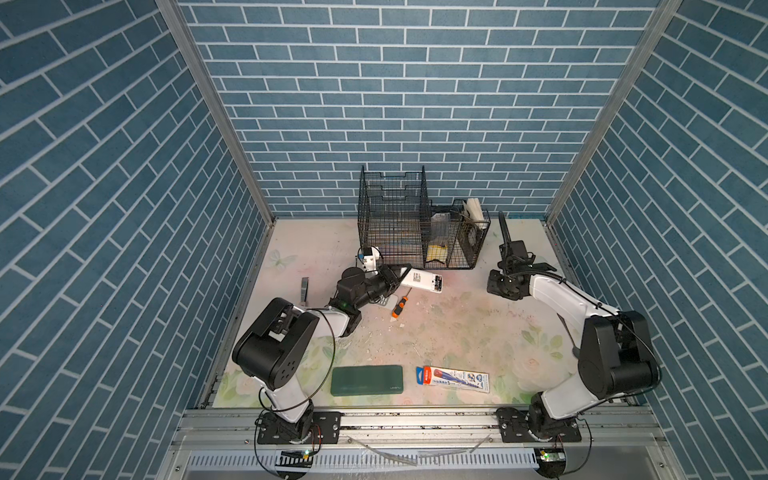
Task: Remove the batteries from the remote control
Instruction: 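Drop the battery cover with the right gripper while the left lowers the remote, then lower the opened white remote toward the table with the left gripper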
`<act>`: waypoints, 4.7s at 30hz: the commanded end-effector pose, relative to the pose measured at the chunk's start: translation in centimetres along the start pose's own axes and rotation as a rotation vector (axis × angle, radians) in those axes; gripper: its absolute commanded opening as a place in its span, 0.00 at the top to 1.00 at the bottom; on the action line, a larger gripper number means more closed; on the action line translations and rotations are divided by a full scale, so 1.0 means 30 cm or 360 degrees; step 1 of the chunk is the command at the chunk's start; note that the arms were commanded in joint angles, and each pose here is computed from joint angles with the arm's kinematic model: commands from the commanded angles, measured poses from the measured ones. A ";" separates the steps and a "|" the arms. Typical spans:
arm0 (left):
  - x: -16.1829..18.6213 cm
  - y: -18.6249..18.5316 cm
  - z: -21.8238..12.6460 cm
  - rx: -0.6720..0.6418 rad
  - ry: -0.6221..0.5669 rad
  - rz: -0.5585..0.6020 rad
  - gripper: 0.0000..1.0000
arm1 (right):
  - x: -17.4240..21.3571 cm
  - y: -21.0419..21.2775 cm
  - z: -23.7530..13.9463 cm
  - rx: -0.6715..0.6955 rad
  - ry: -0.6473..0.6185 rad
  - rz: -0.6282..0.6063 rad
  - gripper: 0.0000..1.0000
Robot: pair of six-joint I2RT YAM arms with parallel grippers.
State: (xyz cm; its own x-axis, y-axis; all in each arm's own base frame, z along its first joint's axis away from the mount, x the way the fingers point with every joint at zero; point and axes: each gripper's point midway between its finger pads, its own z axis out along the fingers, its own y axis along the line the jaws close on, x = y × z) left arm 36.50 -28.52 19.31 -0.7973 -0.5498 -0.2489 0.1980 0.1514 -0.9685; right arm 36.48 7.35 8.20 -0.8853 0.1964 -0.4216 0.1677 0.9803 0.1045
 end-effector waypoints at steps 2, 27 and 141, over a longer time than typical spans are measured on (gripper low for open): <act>0.012 -0.009 -0.017 -0.0026 -0.0005 0.0058 1.00 | 0.005 -0.074 0.036 0.0211 0.0045 -0.0107 1.00; 0.057 0.008 -0.078 -0.0265 0.0077 0.0161 1.00 | 0.069 -0.065 0.187 0.0229 0.0248 -0.0168 0.87; 0.396 0.530 -0.384 -0.1130 0.0183 0.0209 0.53 | 0.184 0.182 -0.070 -0.0301 0.0092 -0.0141 0.50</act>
State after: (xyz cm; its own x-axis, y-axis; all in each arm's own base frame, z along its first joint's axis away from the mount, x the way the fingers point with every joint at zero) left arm 24.83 -24.66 3.37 -0.8305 -0.4612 -0.3124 -0.0589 0.6304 -0.7740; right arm 32.27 13.76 9.71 -0.9034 0.0830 -0.4206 -0.0207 0.9715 0.2361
